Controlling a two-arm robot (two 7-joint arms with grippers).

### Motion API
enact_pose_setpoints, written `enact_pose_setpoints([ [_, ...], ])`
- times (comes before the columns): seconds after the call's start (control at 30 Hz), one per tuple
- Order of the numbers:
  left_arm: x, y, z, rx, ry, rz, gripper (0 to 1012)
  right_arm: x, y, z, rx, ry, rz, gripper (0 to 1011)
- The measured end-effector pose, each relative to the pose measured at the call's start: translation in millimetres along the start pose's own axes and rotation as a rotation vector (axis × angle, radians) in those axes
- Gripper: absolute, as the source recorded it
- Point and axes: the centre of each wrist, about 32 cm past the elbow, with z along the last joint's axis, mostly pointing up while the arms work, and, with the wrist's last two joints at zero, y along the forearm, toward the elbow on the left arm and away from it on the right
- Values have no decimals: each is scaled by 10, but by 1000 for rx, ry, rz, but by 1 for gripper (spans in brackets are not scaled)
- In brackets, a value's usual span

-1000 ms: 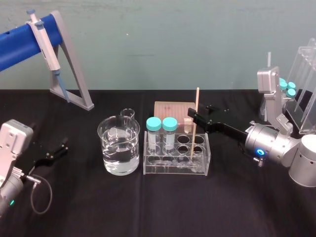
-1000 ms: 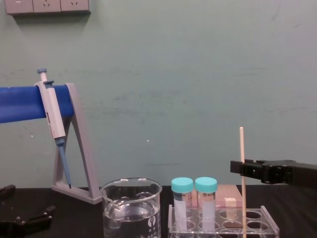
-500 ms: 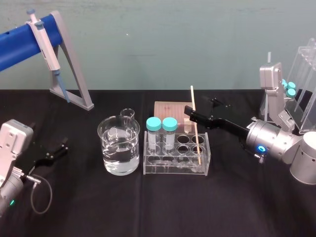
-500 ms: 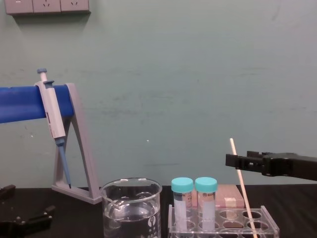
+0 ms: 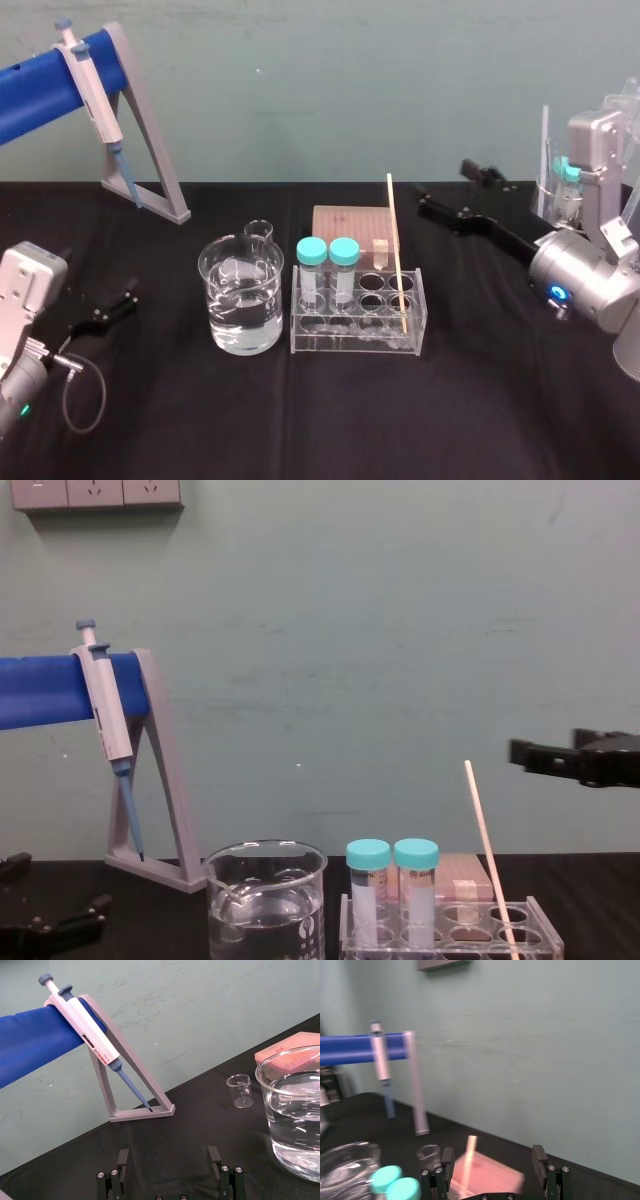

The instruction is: Hold the thermometer with one hand and immerse one end into the beaker, then reinsert it into the test tube rack.

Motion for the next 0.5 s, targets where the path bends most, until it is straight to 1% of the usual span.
enact_pose_setpoints([
  [0.13,0,0,0,0,0,0,1004,-39,-65,-64,5,-2,-89,1003],
  [0.17,0,0,0,0,0,0,1004,-54,-90,-108,6,0,-130,1003],
  [0.2,0,0,0,0,0,0,1004,-59,-98,-136,4,4,-144,1003],
  [0.23,0,0,0,0,0,0,1004,-61,-107,-197,-1,17,-163,1003],
  [0.33,0,0,0,0,0,0,1004,-65,-105,-313,-13,42,-180,1003],
  [0.37,0,0,0,0,0,0,1004,-72,-97,-376,-22,57,-186,1003],
  [0.5,0,0,0,0,0,0,1004,-84,-66,-541,-52,87,-198,1003],
])
